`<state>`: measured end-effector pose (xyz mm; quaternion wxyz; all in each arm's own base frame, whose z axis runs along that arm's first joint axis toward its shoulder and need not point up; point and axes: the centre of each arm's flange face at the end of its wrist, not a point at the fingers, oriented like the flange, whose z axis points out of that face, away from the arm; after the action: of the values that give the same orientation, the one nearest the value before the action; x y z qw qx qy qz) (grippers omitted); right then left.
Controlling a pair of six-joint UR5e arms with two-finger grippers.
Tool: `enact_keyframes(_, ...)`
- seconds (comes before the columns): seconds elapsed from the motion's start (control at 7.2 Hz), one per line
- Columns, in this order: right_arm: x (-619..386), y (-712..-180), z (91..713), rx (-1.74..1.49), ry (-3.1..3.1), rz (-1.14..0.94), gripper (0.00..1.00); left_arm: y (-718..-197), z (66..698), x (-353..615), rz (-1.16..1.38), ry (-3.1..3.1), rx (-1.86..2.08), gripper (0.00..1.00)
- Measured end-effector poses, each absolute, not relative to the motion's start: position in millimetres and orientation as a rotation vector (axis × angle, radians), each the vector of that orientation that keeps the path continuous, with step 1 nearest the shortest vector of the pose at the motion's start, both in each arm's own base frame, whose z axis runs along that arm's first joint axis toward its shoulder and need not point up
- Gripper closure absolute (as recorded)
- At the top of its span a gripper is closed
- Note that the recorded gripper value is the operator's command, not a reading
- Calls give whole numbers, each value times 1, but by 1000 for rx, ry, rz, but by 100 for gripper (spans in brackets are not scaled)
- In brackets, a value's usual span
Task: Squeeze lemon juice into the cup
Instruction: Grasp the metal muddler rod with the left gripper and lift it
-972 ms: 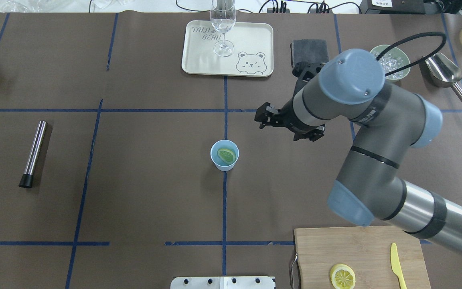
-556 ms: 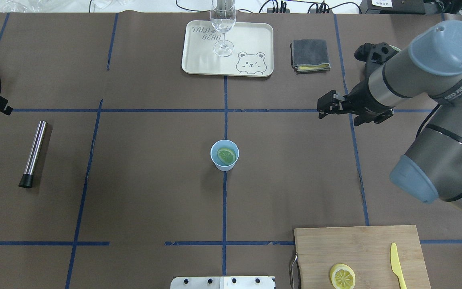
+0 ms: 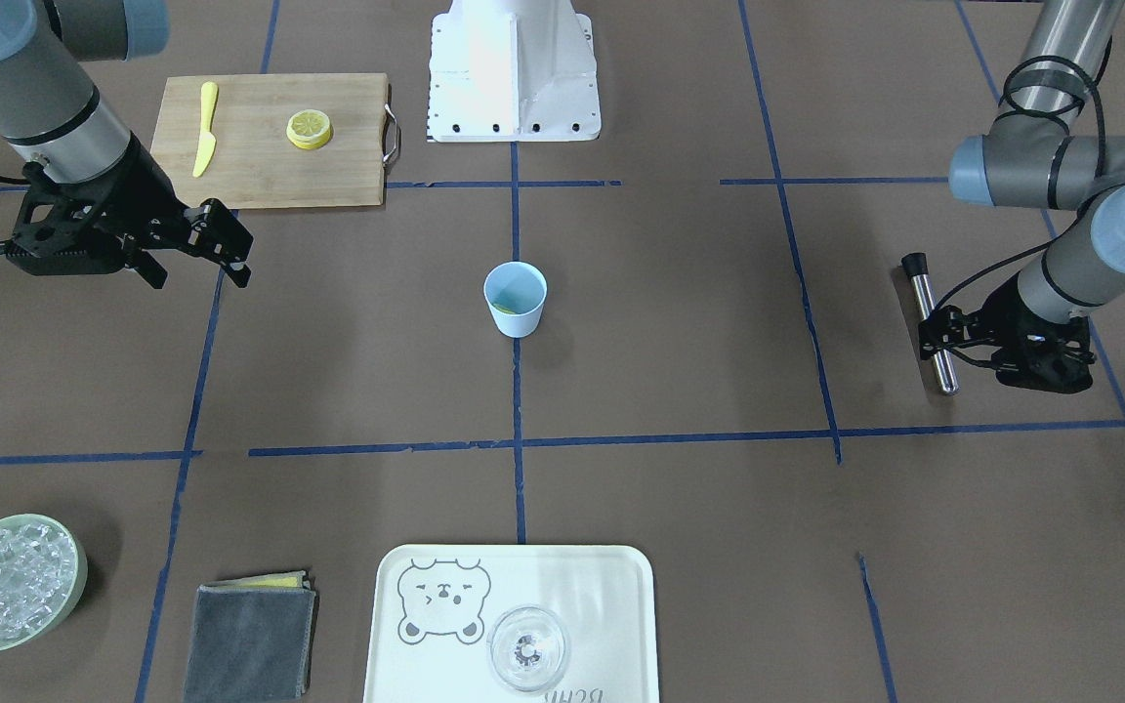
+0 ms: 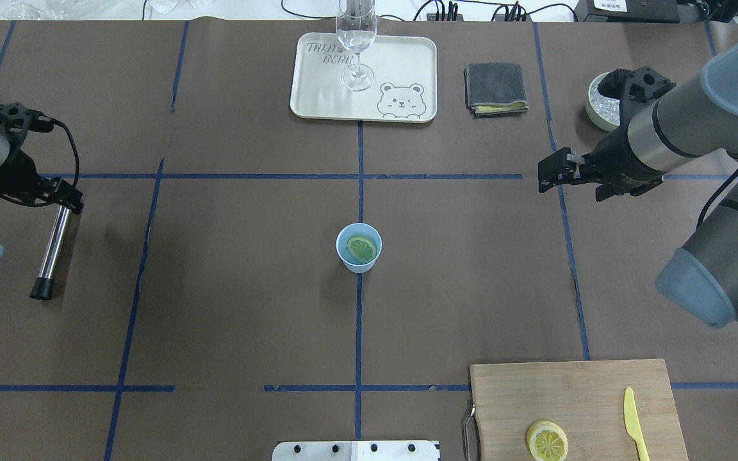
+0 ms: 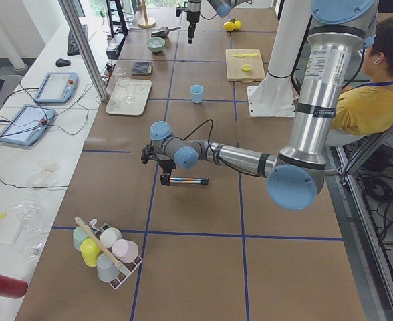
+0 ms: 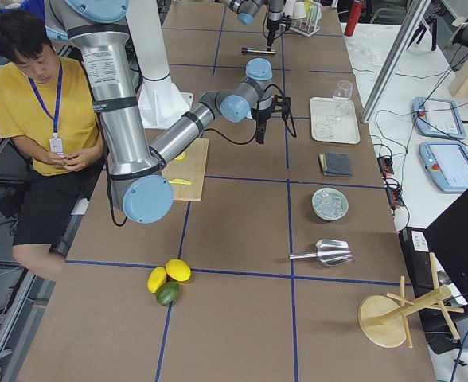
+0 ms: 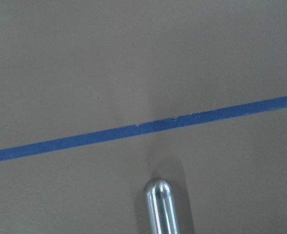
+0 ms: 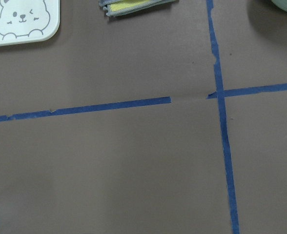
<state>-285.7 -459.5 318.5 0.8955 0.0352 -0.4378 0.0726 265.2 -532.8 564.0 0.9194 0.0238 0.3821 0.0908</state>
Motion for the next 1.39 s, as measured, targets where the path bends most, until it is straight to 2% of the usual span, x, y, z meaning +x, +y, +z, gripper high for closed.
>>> enact_keyframes(0.28, -285, -459, 320, 72, -905, 151, 0, -527, 573, 278, 191, 778, 22, 15)
enact_keyframes(0.42, -285, -459, 320, 71, -905, 151, 0, -527, 577, 279, 189, 775, 13, 37)
enact_keyframes(0.56, -286, -459, 320, 70, -906, 154, 0, -526, 580, 280, 186, 773, 7, 77)
enact_keyframes(0.69, -286, -458, 320, 69, -906, 158, 0, -526, 582, 280, 185, 771, 1, 100)
enact_keyframes(1.11, -285, -458, 318, 73, -905, 164, 0, -525, 575, 279, 191, 777, 7, 100)
enact_keyframes(1.39, -285, -457, 317, 77, -906, 166, 0, -521, 530, 275, 219, 819, 85, 100)
